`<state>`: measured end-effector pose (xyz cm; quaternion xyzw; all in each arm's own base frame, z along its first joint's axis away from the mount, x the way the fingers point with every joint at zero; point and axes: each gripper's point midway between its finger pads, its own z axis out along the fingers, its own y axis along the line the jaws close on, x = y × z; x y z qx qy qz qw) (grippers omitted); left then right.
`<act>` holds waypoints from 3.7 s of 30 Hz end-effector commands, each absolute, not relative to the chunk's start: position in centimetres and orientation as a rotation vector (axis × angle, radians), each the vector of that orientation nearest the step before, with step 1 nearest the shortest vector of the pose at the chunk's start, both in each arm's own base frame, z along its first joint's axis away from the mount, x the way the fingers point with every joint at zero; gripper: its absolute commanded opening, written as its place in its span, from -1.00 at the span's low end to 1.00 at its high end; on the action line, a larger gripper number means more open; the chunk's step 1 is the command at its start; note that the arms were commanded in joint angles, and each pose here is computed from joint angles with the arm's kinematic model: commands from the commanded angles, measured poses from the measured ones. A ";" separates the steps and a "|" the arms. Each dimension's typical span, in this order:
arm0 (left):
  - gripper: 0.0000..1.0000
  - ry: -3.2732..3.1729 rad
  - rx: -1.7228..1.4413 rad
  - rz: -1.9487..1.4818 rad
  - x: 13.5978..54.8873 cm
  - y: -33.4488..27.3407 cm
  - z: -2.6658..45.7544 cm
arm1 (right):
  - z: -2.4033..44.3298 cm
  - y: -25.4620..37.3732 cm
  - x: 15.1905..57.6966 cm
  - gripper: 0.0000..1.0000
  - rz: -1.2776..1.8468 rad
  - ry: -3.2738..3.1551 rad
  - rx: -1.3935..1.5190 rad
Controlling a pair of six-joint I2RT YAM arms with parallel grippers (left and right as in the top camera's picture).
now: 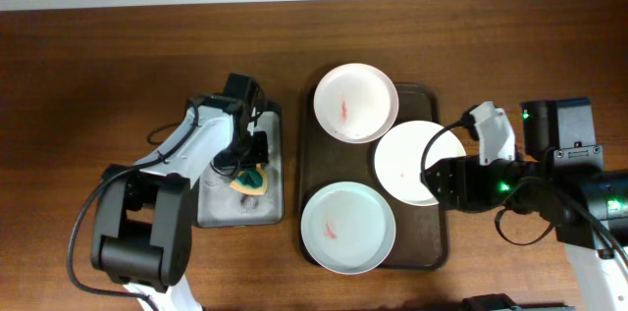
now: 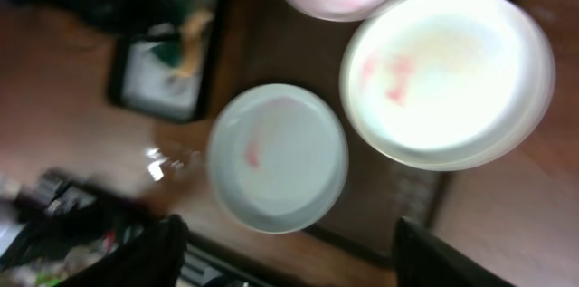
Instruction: Clean dirty plates on tray and stack at the side
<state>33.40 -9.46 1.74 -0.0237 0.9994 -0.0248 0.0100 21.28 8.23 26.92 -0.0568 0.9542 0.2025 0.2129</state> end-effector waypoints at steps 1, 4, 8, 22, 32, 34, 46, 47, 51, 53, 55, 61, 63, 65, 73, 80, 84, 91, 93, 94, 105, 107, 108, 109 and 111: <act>-1.00 3.026 -0.035 -0.137 35.8 -10.5 7.3 | 25.7 6.0 21.5 0.44 0.402 2.713 0.012; -1.00 2.974 -0.015 -0.154 36.0 -10.5 12.1 | 22.1 6.0 20.2 0.43 0.410 2.886 0.080; -1.00 2.918 -0.010 -0.175 34.6 -10.2 16.7 | 14.5 7.9 18.2 0.13 0.591 3.097 0.008; -1.00 2.965 0.084 -0.212 30.6 -11.3 18.6 | -0.5 10.7 19.5 -0.53 0.357 3.181 0.089; -1.00 2.886 0.237 -0.270 30.8 -16.1 18.5 | -0.1 7.5 25.4 -0.92 0.091 2.943 0.229; -1.00 2.889 0.221 -0.292 30.7 -16.8 17.7 | -0.1 8.0 25.2 -0.92 0.140 2.956 0.225; -1.00 2.998 0.309 -0.962 25.3 -30.4 3.7 | -0.1 8.4 24.8 -0.92 0.173 2.975 0.222; -1.00 3.007 0.305 -0.962 25.2 -30.9 3.1 | -0.1 8.4 24.8 -0.92 0.174 2.975 0.222; -1.00 3.119 0.188 -0.928 24.4 -31.8 -1.7 | -0.1 8.6 24.7 -0.92 0.188 2.981 0.221; -1.00 3.199 0.135 -0.871 23.7 -30.7 -4.1 | -0.1 8.7 24.6 -0.92 0.202 2.984 0.220; -1.00 3.241 0.060 -0.704 24.1 -28.4 -4.9 | -0.1 8.8 24.6 -0.92 0.204 2.984 0.220; -1.00 3.132 -0.024 0.084 29.7 -18.0 -1.6 | -0.1 8.7 24.5 -0.92 0.201 2.989 0.220; -1.00 3.104 -0.065 0.045 31.0 -17.9 -1.1 | -0.1 8.7 24.5 -0.92 0.201 2.988 0.220; -1.00 3.089 -0.058 -0.091 31.6 -19.7 -1.1 | -0.1 8.7 24.5 -0.92 0.200 2.989 0.202; -1.00 3.043 0.211 -0.859 28.3 -34.1 -1.2 | -0.1 9.3 24.5 -0.92 0.233 2.991 0.027; -0.97 2.980 0.327 -1.051 27.4 -37.5 -1.0 | -0.1 9.3 24.4 -0.92 0.232 2.991 0.009; -1.00 2.905 0.166 -0.820 32.6 -33.8 -2.1 | -0.1 9.2 24.2 -0.92 0.226 3.003 -0.001; -1.00 2.907 0.062 -0.682 38.3 -25.7 -1.5 | -0.2 9.1 23.9 -0.92 0.221 3.015 0.000; -1.00 2.990 0.113 -0.524 37.6 -24.0 -0.8 | -0.2 9.1 23.9 -0.92 0.221 3.016 0.000; -1.00 3.018 0.127 -0.492 37.3 -23.8 -0.4 | -0.2 9.1 23.9 -0.92 0.220 3.016 0.000; -1.00 3.188 0.111 -0.115 33.6 -17.1 11.3 | 0.3 9.1 23.8 -0.92 0.214 3.031 0.000; -1.00 3.127 0.022 0.080 33.0 -12.0 14.6 | 1.9 9.2 24.4 -0.92 0.206 3.033 -0.014; -1.00 3.119 -0.005 0.106 32.7 -11.0 14.8 | 3.0 9.3 24.9 -0.92 0.202 3.027 -0.014; -1.00 3.122 -0.029 0.109 32.4 -10.3 14.2 | 3.9 9.3 25.2 -0.92 0.199 3.021 -0.014; -1.00 3.147 -0.071 0.119 31.5 -9.0 10.9 | 6.4 9.4 26.2 -0.92 0.188 2.994 -0.014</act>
